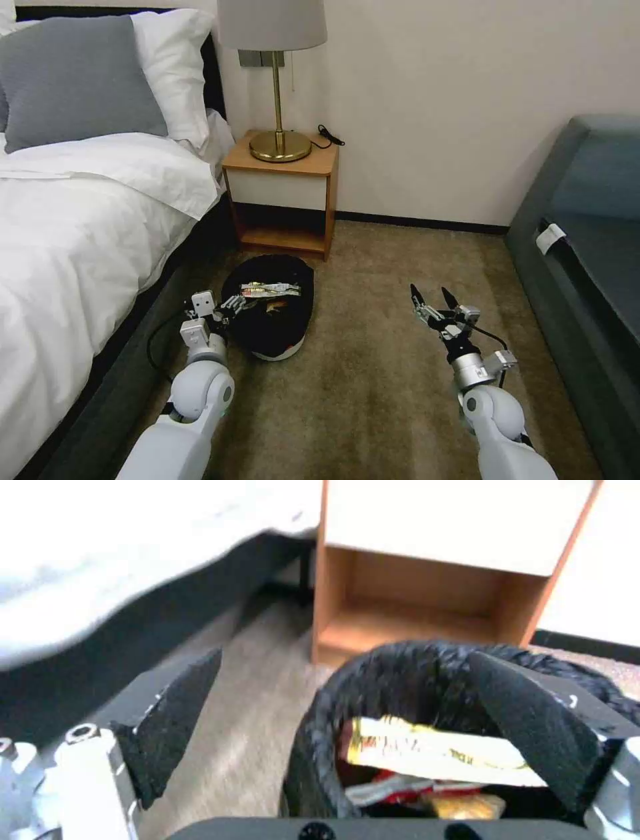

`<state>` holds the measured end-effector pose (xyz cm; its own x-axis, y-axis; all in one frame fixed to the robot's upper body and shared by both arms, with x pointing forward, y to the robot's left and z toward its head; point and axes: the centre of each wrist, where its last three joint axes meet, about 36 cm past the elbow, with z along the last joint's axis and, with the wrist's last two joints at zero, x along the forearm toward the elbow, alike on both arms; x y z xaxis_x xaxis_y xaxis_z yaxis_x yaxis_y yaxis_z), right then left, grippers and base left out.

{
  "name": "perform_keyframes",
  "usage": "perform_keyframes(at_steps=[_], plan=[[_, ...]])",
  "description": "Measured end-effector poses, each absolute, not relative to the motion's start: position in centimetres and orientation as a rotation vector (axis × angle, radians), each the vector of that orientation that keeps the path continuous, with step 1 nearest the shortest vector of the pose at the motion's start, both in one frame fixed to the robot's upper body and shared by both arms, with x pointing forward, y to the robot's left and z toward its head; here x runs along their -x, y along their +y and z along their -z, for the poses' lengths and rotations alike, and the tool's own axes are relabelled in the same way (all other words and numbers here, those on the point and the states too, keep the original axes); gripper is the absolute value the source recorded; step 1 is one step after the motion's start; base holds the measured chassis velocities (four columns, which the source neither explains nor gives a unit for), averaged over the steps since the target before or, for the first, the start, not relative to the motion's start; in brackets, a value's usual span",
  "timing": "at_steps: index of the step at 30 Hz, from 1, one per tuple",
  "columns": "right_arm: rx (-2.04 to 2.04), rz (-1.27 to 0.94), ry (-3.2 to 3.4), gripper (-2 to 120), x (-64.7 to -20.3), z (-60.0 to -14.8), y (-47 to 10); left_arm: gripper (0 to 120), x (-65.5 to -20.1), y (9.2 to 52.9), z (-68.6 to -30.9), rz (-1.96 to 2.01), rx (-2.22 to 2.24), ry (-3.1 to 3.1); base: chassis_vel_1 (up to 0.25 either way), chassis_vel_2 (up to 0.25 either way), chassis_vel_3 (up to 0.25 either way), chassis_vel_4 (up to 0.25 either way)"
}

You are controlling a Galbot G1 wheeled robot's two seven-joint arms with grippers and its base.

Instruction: Pick up the trash bin, then pick up the garbage on the floor and place it into the trash bin.

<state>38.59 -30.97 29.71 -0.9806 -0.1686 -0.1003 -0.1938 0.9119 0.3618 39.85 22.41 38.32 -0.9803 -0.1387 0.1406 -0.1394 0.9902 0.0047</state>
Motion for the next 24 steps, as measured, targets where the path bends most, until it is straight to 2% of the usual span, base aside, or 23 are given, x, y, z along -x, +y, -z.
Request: perform_keyframes(at_steps=[14, 24], plan=[[0.02, -0.497, 3.066, 100, -36.3, -30.1, -31.0, 100, -36.3, 22.9, -39.4, 0.4, 0.14, -3.122, 0.0, 0.0, 0.0, 0.0], [-0.21, -0.623, 3.02, 100, -36.0, -32.4, -29.2, 100, -33.3, 22.2, -39.1, 0.515, 0.326, -3.159, 0.0, 0.0, 0.0, 0.0]])
